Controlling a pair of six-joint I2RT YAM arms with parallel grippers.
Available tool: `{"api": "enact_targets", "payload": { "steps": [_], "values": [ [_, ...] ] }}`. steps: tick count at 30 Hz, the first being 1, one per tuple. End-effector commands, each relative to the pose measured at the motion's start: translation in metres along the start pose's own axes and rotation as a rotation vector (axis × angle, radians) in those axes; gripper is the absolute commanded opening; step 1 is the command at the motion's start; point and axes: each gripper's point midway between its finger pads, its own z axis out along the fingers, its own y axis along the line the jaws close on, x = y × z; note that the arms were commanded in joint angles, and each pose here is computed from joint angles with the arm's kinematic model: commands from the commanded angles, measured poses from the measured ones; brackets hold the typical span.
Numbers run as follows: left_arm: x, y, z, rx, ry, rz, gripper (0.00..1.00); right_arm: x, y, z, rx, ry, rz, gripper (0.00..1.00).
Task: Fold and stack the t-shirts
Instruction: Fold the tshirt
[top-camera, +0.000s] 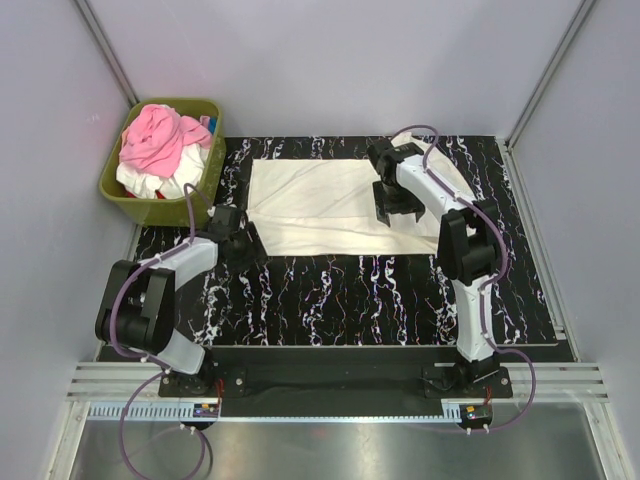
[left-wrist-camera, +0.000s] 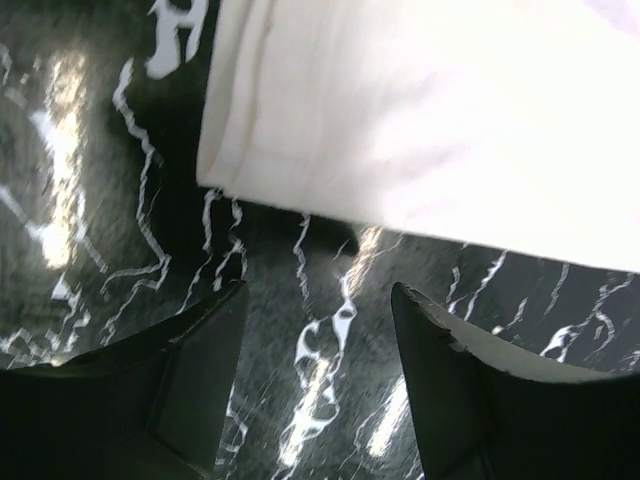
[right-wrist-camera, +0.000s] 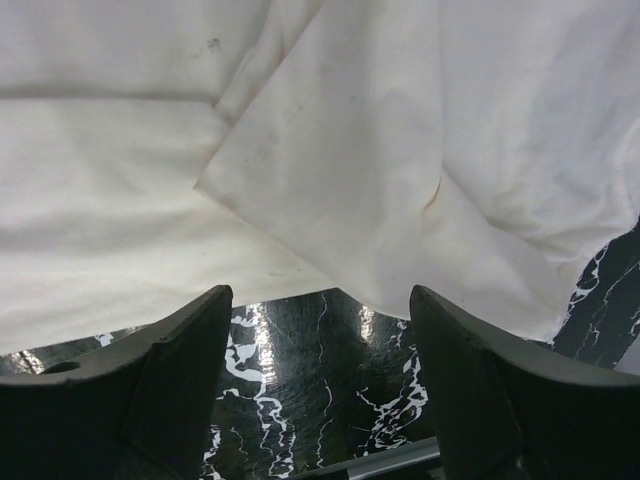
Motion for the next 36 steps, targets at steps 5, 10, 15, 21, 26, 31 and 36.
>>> {"api": "enact_targets", "payload": {
  "steps": [5, 10, 15, 21, 26, 31, 36],
  "values": [
    [0.020, 0.007, 0.023, 0.038, -0.017, -0.007, 0.62, -0.003, 0.004, 0.009, 0.052, 0.015, -0.079, 0.76],
    [0.019, 0.007, 0.021, 0.051, -0.042, -0.003, 0.62, 0.000, 0.007, 0.020, 0.062, 0.036, -0.095, 0.75],
    [0.019, 0.007, 0.022, 0.038, -0.034, -0.013, 0.36, 0.000, 0.003, 0.033, 0.118, 0.054, -0.112, 0.71],
    [0.018, 0.007, 0.022, 0.039, -0.033, -0.007, 0.22, -0.004, -0.006, 0.041, 0.180, 0.048, -0.117, 0.52],
    [0.016, 0.006, 0.022, 0.041, -0.039, -0.007, 0.15, -0.007, -0.017, 0.040, 0.209, 0.037, -0.101, 0.28],
    [0.017, 0.006, 0.023, 0.036, -0.032, -0.013, 0.00, -0.014, -0.033, 0.029, 0.240, 0.001, -0.071, 0.00],
    [0.019, 0.007, 0.022, 0.020, -0.005, -0.029, 0.00, -0.026, -0.074, 0.025, 0.290, -0.016, 0.020, 0.00]
  ]
}}
